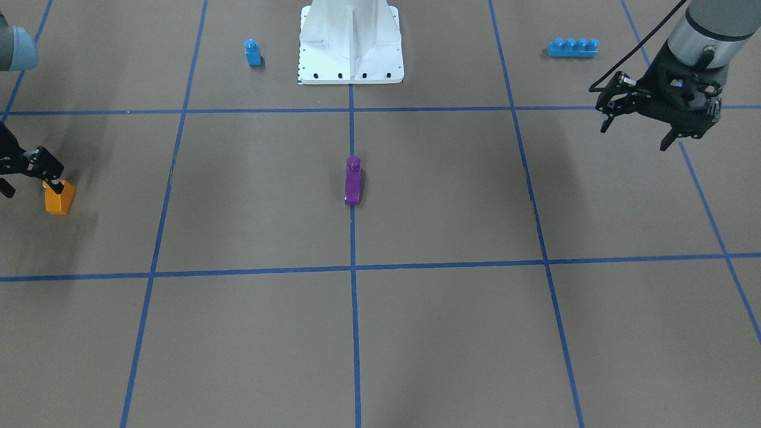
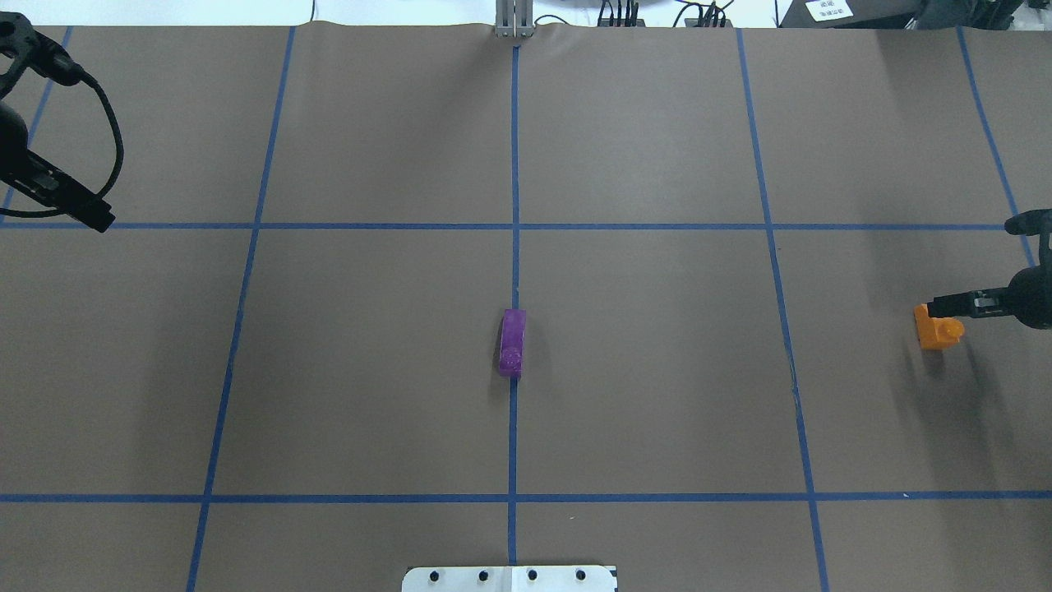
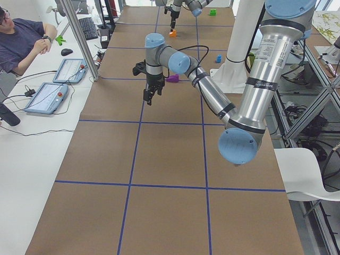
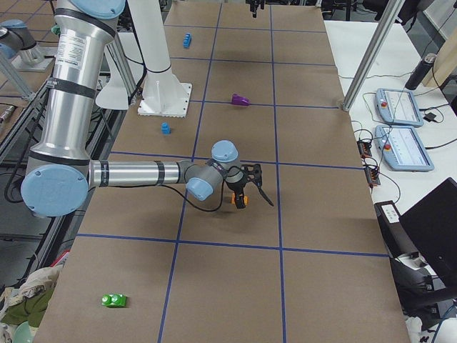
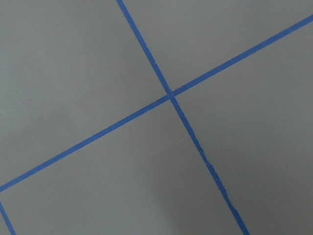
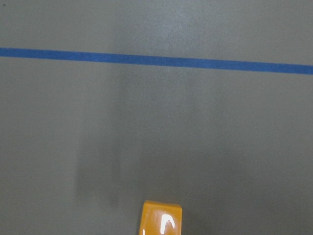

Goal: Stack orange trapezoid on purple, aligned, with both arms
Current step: 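Lower the right gripper and grasp the orange trapezoid block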

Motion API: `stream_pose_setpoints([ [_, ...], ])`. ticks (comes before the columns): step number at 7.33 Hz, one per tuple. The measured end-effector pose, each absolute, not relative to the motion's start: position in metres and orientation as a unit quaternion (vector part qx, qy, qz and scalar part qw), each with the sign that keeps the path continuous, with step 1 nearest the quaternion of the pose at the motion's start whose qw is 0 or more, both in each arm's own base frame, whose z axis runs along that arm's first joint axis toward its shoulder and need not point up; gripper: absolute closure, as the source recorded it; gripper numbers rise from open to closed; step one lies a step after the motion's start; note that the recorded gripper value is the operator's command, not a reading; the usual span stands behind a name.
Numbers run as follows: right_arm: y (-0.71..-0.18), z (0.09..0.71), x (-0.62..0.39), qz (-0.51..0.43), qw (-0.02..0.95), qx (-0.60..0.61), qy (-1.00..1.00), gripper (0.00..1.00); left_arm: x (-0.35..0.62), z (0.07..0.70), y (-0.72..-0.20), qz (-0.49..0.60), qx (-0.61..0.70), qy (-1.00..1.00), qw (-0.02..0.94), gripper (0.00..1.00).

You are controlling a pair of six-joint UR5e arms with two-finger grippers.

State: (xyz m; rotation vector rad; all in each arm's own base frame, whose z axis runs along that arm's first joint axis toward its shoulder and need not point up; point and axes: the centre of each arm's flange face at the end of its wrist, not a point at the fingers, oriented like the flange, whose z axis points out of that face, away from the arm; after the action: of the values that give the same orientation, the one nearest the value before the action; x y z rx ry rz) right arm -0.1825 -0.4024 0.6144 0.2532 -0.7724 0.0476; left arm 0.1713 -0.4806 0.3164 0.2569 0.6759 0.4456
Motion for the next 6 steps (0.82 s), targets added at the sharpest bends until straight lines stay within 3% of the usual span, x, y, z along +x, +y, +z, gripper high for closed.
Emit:
stream_pose_setpoints([
  [1, -0.400, 0.618, -0.190, 0.023, 0.919, 0.123, -0.373, 0.24, 0.171, 0.317, -0.481, 0.216, 0.124, 0.328, 0.911, 0.00],
  [4, -0.392, 0.619, -0.207, 0.013, 0.919, 0.122, -0.374, 0.38, 0.173, 0.317, -0.480, 0.214, 0.123, 0.328, 0.912, 0.00],
  [5, -0.390, 0.620, -0.209, 0.011, 0.920, 0.122, -0.373, 0.59, 0.173, 0.317, -0.480, 0.214, 0.123, 0.328, 0.912, 0.00],
  [6, -0.389, 0.621, -0.209, 0.010, 0.920, 0.121, -0.372, 1.00, 0.173, 0.317, -0.480, 0.213, 0.122, 0.328, 0.912, 0.00],
])
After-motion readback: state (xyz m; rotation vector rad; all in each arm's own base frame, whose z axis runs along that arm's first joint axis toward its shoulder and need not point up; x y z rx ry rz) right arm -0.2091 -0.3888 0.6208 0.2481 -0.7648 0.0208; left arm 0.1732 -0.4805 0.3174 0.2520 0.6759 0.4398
